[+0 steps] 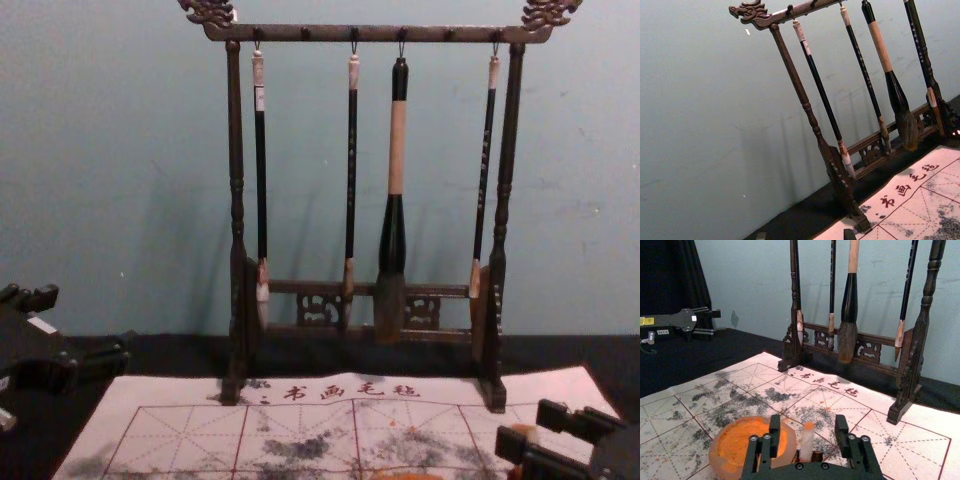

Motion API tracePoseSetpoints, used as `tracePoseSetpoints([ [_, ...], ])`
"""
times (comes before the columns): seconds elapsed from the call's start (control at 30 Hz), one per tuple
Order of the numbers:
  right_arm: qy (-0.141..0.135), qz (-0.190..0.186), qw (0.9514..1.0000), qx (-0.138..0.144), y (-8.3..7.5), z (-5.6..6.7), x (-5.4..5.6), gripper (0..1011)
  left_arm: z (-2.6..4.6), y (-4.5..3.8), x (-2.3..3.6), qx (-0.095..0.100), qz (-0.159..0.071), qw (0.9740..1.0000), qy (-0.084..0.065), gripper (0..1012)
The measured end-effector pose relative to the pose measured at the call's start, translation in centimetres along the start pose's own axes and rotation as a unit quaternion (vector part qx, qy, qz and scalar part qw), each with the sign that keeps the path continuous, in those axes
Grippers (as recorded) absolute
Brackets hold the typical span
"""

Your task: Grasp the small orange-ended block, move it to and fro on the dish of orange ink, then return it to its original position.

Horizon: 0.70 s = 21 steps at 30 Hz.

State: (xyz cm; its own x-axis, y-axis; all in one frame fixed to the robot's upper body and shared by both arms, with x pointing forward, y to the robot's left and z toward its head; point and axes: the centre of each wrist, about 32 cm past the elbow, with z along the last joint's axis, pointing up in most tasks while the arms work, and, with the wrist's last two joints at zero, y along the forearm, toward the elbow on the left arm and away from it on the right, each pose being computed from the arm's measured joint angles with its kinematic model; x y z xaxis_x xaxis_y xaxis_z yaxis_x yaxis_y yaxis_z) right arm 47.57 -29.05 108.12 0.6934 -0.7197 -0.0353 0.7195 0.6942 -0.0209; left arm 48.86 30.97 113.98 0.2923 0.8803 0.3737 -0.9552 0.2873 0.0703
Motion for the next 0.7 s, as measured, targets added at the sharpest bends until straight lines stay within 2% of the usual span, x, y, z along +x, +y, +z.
tracePoseSetpoints([
  [0.17, 0.0, 0.0, 1.0, 0.0, 0.0, 0.0, 0.0, 774, 0.0, 0.0, 0.0, 0.0, 0.0, 1.0, 0.0, 1001],
  [0.2, 0.0, 0.0, 1.0, 0.0, 0.0, 0.0, 0.0, 828, 0.0, 0.0, 0.0, 0.0, 0.0, 1.0, 0.0, 1001],
  [0.23, 0.0, 0.0, 1.0, 0.0, 0.0, 0.0, 0.0, 828, 0.0, 0.0, 0.0, 0.0, 0.0, 1.0, 0.0, 1001],
  [0.47, 0.0, 0.0, 1.0, 0.0, 0.0, 0.0, 0.0, 1003, 0.0, 0.0, 0.0, 0.0, 0.0, 1.0, 0.0, 1001],
  [0.6, -0.001, -0.001, 1.0, 0.0, 0.0, -0.01, -0.01, 1002, 0.0, 0.0, 0.0, 0.0, 0.0, 1.0, 0.0, 1001],
  [0.7, -0.014, -0.005, 0.9999, 0.005, 0.05, 0.08, -0.24, 1002, 0.0, 0.0, 0.0, 0.0, 0.0, 1.0, 0.0, 1001],
])
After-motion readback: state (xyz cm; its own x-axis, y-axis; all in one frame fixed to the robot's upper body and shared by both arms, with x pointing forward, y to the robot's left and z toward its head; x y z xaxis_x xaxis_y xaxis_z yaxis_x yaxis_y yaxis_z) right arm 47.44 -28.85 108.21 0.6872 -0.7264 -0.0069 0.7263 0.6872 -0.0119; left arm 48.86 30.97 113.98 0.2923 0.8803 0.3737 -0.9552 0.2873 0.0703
